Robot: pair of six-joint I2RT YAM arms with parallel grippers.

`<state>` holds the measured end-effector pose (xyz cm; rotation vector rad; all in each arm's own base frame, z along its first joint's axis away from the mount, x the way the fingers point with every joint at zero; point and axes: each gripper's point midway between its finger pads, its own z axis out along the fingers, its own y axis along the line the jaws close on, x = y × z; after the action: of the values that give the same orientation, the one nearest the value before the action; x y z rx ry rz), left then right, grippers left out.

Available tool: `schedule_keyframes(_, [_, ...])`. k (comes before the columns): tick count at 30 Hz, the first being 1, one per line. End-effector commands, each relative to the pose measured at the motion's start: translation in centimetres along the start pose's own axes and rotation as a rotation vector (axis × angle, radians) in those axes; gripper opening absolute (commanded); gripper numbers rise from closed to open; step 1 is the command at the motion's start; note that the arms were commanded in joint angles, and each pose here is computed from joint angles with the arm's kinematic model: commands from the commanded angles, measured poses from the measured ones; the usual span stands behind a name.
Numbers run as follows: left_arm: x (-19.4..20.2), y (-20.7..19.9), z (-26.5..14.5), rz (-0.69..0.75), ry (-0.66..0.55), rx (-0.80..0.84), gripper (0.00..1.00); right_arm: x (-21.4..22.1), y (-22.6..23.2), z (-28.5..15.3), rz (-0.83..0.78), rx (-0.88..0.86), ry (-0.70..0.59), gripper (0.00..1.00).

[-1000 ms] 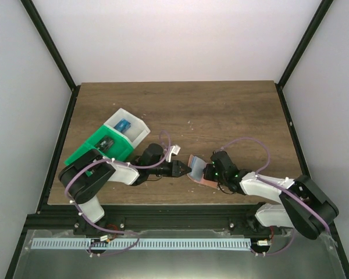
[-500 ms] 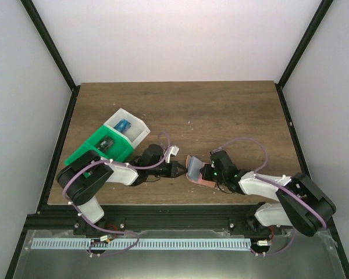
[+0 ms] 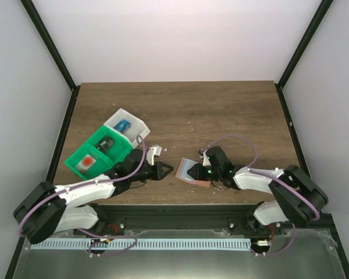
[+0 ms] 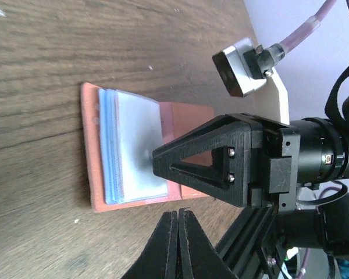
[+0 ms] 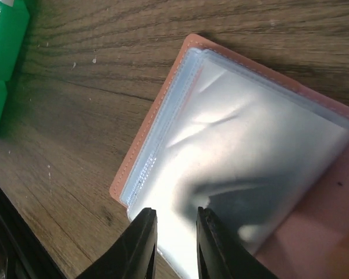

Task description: Take the credit cards out of the card holder

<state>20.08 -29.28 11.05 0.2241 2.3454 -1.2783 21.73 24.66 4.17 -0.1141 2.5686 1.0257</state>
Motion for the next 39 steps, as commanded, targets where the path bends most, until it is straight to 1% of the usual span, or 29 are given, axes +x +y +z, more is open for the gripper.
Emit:
schedule_keyframes(1, [0.1,2.3,-1.5,0.010,-0.051,-0.125,0.00,-0.7,1.7,1.0,-0.035,-0.044,0.015,0.21])
schedule_keyframes(10, [0.4,3.0,-1.3,-0.007,-0.032,-0.152,0.00,0.3,0.2,2.4,-0.011,0.028,0.048,0.20])
schedule_keyframes(11, [0.5,3.1,-1.3,-0.012,-0.029,-0.157,0.02,0.3,-0.1,2.4,-0.011,0.040,0.045,0.20])
schedule_keyframes(12, [0.5,3.2,-1.3,-0.021,-0.028,-0.162,0.09,0.3,-0.4,2.4,-0.013,0.053,0.041,0.19])
schedule_keyframes(14, [0.4,3.2,-1.3,-0.034,-0.032,-0.165,0.26,0.1,-0.9,2.3,-0.019,0.082,0.030,0.18])
schedule_keyframes(16, [0.4,2.8,-1.1,-0.044,-0.028,-0.139,0.42,-0.2,-1.4,2.3,-0.026,0.111,0.012,0.17])
schedule_keyframes(18, [0.2,1.8,-0.6,-0.047,-0.016,-0.095,0.52,-0.4,-2.0,2.2,-0.026,0.143,-0.003,0.17])
schedule_keyframes(19, [0.2,1.5,-0.4,-0.052,-0.004,-0.078,0.53,-0.4,-2.2,2.1,-0.025,0.154,-0.008,0.16])
schedule_keyframes(21, [0.1,0.8,0.2,-0.049,0.014,-0.047,0.54,-0.4,-2.2,1.9,-0.022,0.153,-0.012,0.16])
schedule_keyframes(26, [-0.1,0.7,1.6,-0.044,0.033,-0.025,0.55,-1.5,0.6,0.2,-0.025,0.080,-0.035,0.17])
schedule_keyframes(29, [-0.1,1.5,2.3,-0.044,0.034,-0.043,0.55,-2.4,0.9,-1.2,-0.013,0.119,-0.066,0.20])
schedule_keyframes(32, [0.1,2.5,3.0,-0.050,0.055,-0.061,0.55,-2.4,-0.5,-1.9,0.004,0.192,-0.084,0.20])
schedule_keyframes(35, [0.3,3.4,3.6,-0.049,0.070,-0.073,0.58,-2.0,-1.6,-1.4,0.018,0.215,-0.089,0.19])
schedule_keyframes(39, [0.1,4.4,4.2,-0.054,0.084,-0.086,0.64,-0.7,-4.0,-0.1,0.043,0.288,-0.046,0.12])
